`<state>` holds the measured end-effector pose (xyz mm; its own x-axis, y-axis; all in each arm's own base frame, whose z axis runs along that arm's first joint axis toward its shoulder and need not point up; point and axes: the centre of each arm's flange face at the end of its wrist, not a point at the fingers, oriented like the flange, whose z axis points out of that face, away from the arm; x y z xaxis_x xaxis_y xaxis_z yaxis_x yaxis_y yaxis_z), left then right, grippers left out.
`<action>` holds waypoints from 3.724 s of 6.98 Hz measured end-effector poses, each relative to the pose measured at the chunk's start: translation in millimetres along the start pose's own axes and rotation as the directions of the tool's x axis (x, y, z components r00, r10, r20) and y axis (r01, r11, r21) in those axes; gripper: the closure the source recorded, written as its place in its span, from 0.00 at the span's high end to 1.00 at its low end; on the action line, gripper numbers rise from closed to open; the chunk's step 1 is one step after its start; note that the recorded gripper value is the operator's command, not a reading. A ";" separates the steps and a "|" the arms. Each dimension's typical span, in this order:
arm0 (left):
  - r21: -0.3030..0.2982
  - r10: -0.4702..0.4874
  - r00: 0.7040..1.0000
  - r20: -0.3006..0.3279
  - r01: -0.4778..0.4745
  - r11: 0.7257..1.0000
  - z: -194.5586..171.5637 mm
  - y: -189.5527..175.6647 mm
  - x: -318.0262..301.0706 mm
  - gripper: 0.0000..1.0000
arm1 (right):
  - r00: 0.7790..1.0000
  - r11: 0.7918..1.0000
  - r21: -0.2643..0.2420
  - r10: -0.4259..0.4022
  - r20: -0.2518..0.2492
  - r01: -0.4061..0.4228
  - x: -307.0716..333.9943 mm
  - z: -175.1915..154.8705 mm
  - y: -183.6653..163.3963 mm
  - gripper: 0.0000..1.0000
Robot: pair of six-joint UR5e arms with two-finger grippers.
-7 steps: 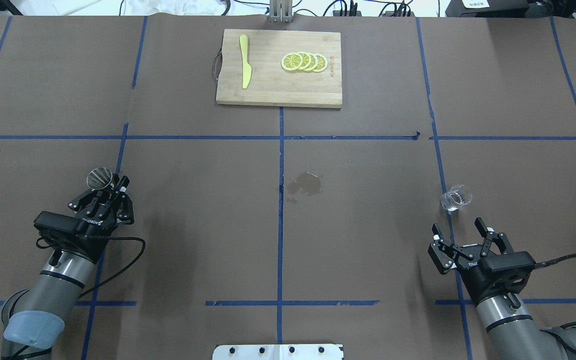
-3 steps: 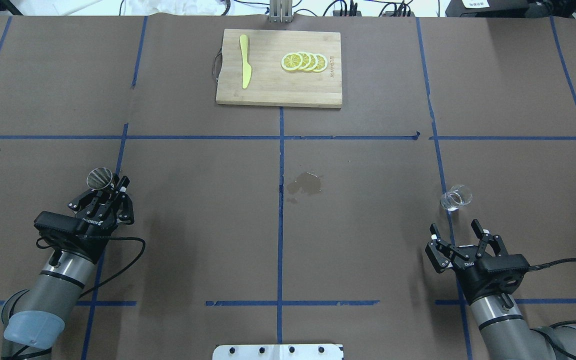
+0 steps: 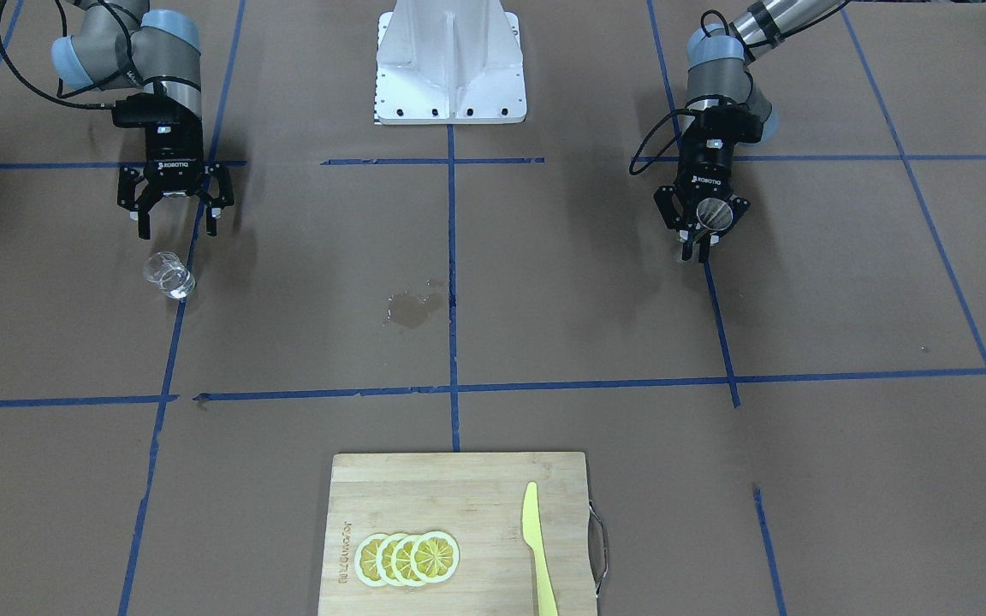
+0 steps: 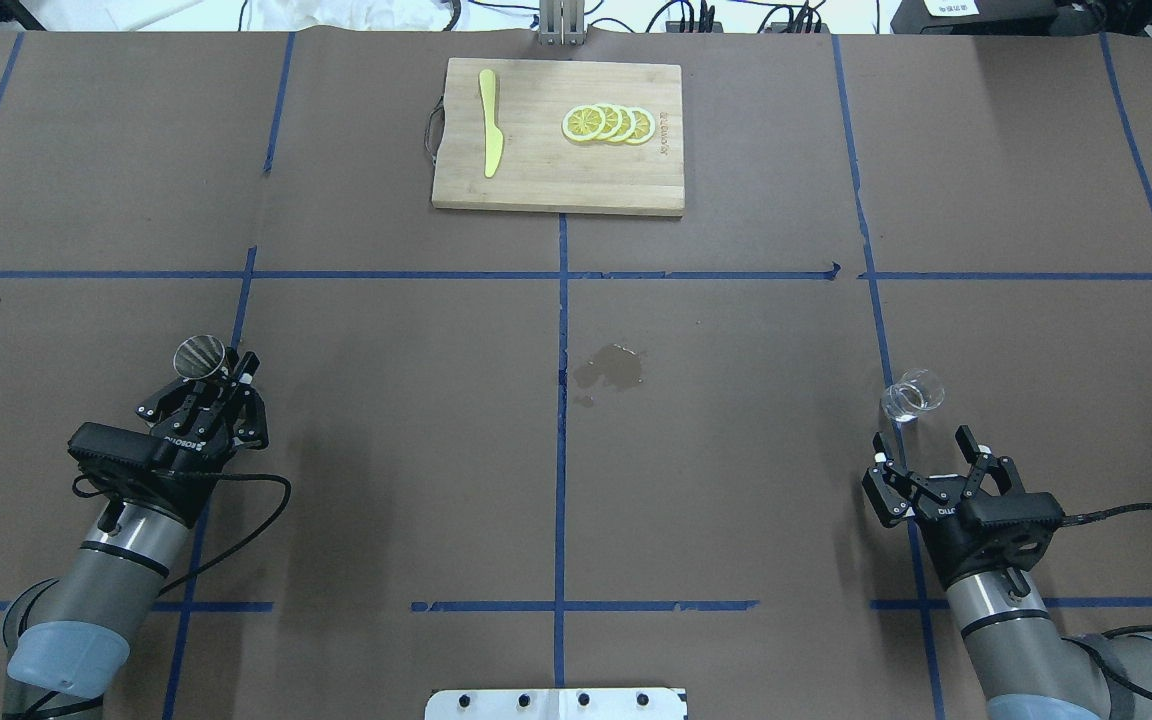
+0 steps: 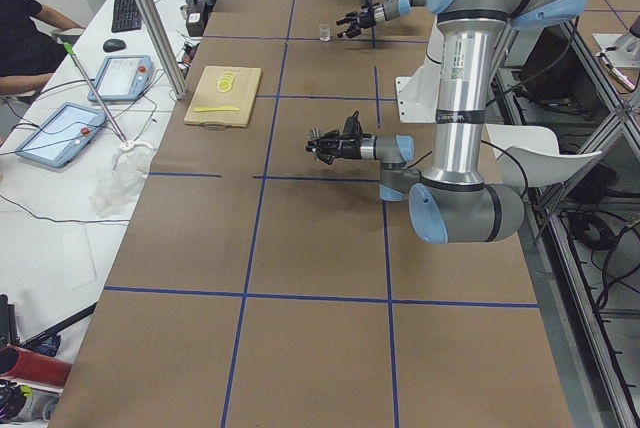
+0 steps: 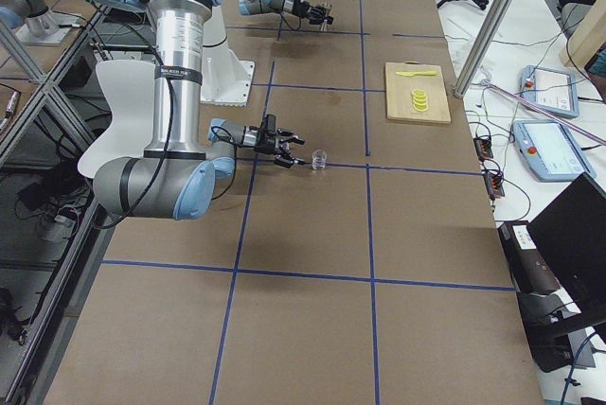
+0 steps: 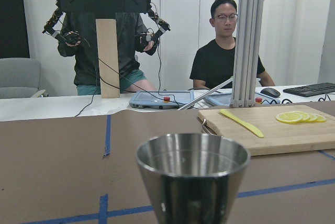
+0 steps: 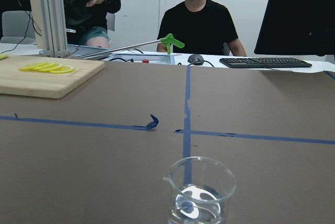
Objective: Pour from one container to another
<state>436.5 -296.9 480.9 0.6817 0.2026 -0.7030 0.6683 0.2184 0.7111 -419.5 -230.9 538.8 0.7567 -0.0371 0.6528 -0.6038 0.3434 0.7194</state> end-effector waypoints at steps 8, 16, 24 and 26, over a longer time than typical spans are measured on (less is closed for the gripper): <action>0.002 -0.003 1.000 0.000 0.003 1.000 0.3 -0.9 0.4 0.00 | 0.998 1.000 -0.006 -0.004 -0.058 0.004 7.0 36.5 0.0 0.98; 0.001 0.000 1.000 0.002 0.000 1.000 -0.4 1.2 -0.4 0.00 | 0.997 0.999 -0.029 -0.018 -0.078 0.016 0.4 57.1 -4.3 0.92; 0.003 -0.005 1.000 0.001 0.005 1.000 -0.6 0.1 0.0 0.00 | 0.998 1.000 -0.024 -0.003 -0.070 0.002 -4.0 61.3 -0.9 0.00; 0.004 -0.008 1.000 0.000 0.008 1.000 -0.7 -0.8 0.6 0.00 | 0.998 1.000 -0.020 0.003 -0.055 -0.004 -7.7 59.9 -5.5 0.00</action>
<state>436.1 -296.4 479.9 0.6768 0.2006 -0.7083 0.6746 0.2162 0.7058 -437.1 -288.7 544.0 0.7676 0.0159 0.6407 -0.6017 0.3619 0.7120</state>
